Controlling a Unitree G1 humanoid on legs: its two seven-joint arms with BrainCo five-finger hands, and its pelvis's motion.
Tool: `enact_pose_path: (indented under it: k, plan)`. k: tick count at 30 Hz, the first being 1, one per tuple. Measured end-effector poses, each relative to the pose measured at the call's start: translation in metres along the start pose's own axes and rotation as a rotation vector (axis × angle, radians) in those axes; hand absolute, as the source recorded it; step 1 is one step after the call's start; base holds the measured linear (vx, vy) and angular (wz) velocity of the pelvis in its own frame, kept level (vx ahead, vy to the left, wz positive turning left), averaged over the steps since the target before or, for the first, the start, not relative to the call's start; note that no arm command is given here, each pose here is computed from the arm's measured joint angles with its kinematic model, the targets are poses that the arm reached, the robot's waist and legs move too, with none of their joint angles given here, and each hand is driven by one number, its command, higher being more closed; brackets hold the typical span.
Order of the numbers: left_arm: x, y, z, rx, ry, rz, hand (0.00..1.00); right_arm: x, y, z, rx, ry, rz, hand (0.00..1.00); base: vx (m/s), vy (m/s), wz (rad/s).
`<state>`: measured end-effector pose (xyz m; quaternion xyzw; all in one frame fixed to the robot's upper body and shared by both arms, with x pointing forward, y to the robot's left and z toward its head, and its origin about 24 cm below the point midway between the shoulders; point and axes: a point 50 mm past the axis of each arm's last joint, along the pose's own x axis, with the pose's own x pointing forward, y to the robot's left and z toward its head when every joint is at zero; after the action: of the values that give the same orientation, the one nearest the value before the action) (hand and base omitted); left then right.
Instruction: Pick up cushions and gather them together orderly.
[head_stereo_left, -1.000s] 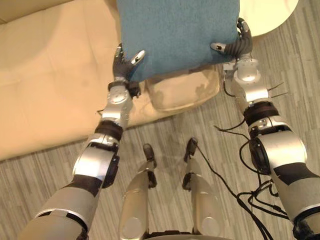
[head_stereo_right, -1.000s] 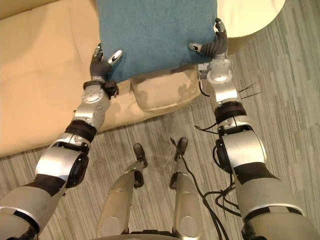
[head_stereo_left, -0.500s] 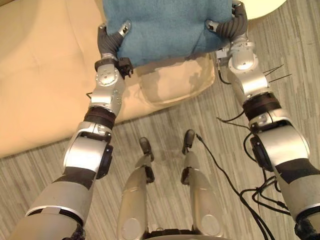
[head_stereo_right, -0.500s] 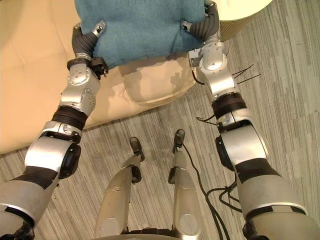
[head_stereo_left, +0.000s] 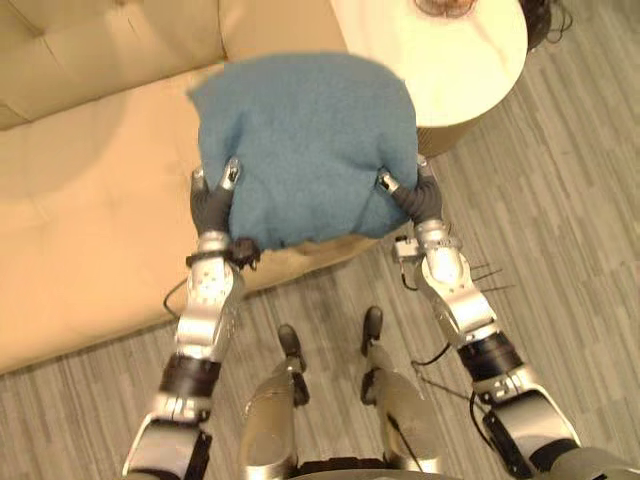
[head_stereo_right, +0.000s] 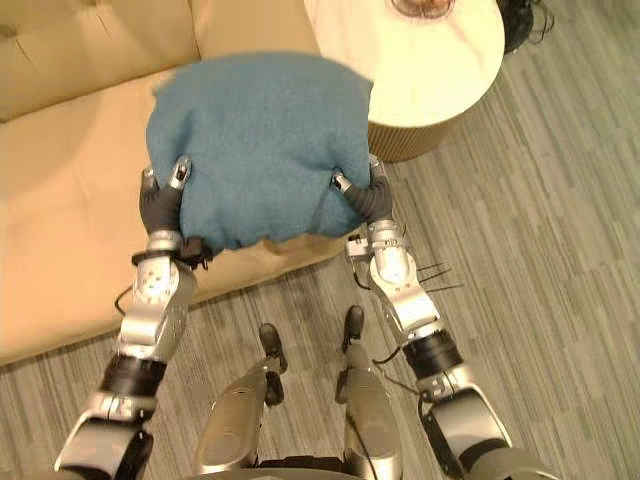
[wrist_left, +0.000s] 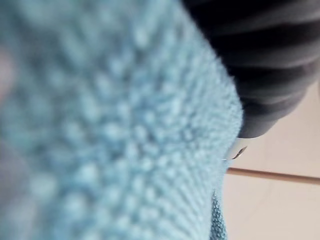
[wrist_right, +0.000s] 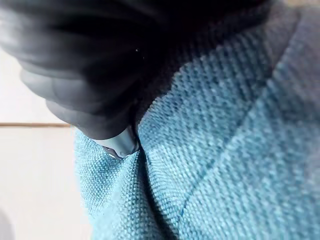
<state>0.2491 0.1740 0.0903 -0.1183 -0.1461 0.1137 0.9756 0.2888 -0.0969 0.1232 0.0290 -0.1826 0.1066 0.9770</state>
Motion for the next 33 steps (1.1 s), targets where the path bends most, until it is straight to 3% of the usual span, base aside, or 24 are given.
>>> enact_pose_path:
  k: [6, 18, 22, 33]
  plan:
    - [-0.040, 0.015, -0.001, -0.016, 0.033, 0.052, 1.00, -0.012, 0.015, -0.006, 0.036, 0.015, 0.092, 1.00, 0.07, 0.027, 0.02]
    - [-0.042, 0.015, -0.015, -0.004, 0.096, 0.022, 1.00, -0.027, 0.006, -0.030, 0.029, 0.110, 0.044, 1.00, -0.11, -0.099, 1.06]
    - [-0.048, -0.002, -0.023, -0.048, 0.152, -0.064, 1.00, -0.039, -0.015, -0.049, 0.010, 0.202, -0.045, 1.00, -0.30, -0.111, 0.93]
    - [-0.053, -0.003, -0.041, -0.022, 0.231, -0.110, 1.00, -0.055, -0.020, -0.051, 0.031, 0.224, -0.079, 1.00, -0.09, 0.097, 0.03]
